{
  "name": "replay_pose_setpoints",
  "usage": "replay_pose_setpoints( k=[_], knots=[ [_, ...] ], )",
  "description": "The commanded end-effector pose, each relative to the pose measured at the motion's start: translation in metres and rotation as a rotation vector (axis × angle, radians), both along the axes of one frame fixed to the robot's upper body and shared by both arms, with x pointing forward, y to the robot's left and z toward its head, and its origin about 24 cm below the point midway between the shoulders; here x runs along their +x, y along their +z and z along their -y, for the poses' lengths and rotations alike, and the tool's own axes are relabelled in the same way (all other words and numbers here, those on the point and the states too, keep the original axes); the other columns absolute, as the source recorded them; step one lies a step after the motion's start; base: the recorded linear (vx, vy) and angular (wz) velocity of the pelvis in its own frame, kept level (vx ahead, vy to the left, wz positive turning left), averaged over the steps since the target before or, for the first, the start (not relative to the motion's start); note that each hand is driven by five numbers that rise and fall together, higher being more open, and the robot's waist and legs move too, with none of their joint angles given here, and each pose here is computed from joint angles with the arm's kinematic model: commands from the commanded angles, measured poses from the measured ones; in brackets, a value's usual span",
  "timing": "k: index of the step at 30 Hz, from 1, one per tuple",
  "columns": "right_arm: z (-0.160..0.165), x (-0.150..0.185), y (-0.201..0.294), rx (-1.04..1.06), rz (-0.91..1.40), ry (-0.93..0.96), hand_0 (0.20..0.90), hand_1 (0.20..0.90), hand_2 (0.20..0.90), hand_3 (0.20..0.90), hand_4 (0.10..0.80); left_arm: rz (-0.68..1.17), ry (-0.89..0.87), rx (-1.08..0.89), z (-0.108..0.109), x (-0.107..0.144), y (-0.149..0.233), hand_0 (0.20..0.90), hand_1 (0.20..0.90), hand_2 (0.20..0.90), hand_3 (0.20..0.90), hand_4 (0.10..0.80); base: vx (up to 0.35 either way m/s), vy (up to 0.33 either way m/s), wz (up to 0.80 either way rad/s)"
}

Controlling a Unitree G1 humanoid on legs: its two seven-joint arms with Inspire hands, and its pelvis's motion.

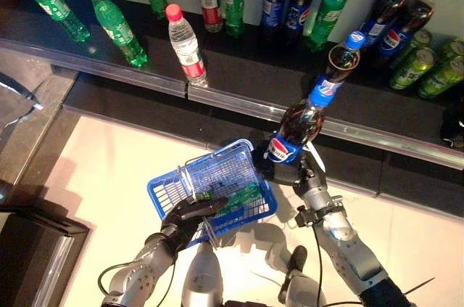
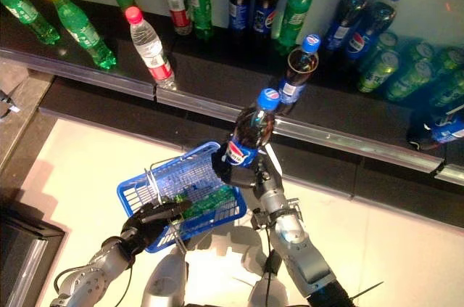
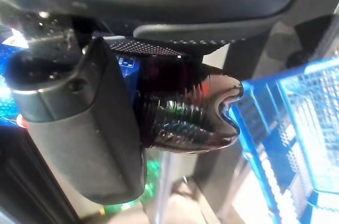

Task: Pick up the drink and place into the basket.

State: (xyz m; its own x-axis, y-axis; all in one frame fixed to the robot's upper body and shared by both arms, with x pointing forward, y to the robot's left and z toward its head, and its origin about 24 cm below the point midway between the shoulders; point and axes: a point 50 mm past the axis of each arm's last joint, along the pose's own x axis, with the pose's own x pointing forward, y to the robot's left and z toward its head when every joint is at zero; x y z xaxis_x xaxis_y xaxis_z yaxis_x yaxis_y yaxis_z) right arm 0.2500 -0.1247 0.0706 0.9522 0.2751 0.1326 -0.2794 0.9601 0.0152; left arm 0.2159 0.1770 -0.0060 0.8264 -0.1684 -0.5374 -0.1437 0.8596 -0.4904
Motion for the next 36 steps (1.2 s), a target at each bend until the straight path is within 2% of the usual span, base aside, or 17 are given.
replay_pose_setpoints(
  k=[1,7,20,29,36],
  knots=[
    [-0.023,-0.002,0.029,0.068,0.219,0.097,0.300,0.300,0.300,0.200,0.100,0.345,-0.179,-0.220,0.031,0.010,0.065,0.300,0.300,0.300,0.200,0.100,-0.025,0.040,0.14],
    [-0.044,0.006,0.008,-0.046,0.184,0.129,0.300,0.300,0.300,0.200,0.100,0.395,-0.337,-0.324,0.058,0.012,0.076,0.300,0.300,0.300,0.200,0.100,-0.032,0.046,0.12],
    [-0.050,0.027,-0.029,-0.319,0.100,0.076,0.300,0.300,0.300,0.200,0.100,0.448,-0.707,-0.508,0.108,0.000,0.085,0.300,0.300,0.300,0.200,0.100,-0.004,0.056,0.14],
    [-0.030,0.036,-0.063,-0.599,-0.017,0.069,0.300,0.300,0.300,0.200,0.100,0.499,-0.784,-0.534,0.114,0.000,0.091,0.300,0.300,0.300,0.200,0.100,0.015,0.031,0.06],
    [-0.012,0.047,-0.072,-0.830,-0.014,0.102,0.300,0.300,0.300,0.200,0.100,0.526,-0.801,-0.540,0.117,0.002,0.096,0.300,0.300,0.300,0.200,0.100,-0.005,0.001,0.03]
  ],
)
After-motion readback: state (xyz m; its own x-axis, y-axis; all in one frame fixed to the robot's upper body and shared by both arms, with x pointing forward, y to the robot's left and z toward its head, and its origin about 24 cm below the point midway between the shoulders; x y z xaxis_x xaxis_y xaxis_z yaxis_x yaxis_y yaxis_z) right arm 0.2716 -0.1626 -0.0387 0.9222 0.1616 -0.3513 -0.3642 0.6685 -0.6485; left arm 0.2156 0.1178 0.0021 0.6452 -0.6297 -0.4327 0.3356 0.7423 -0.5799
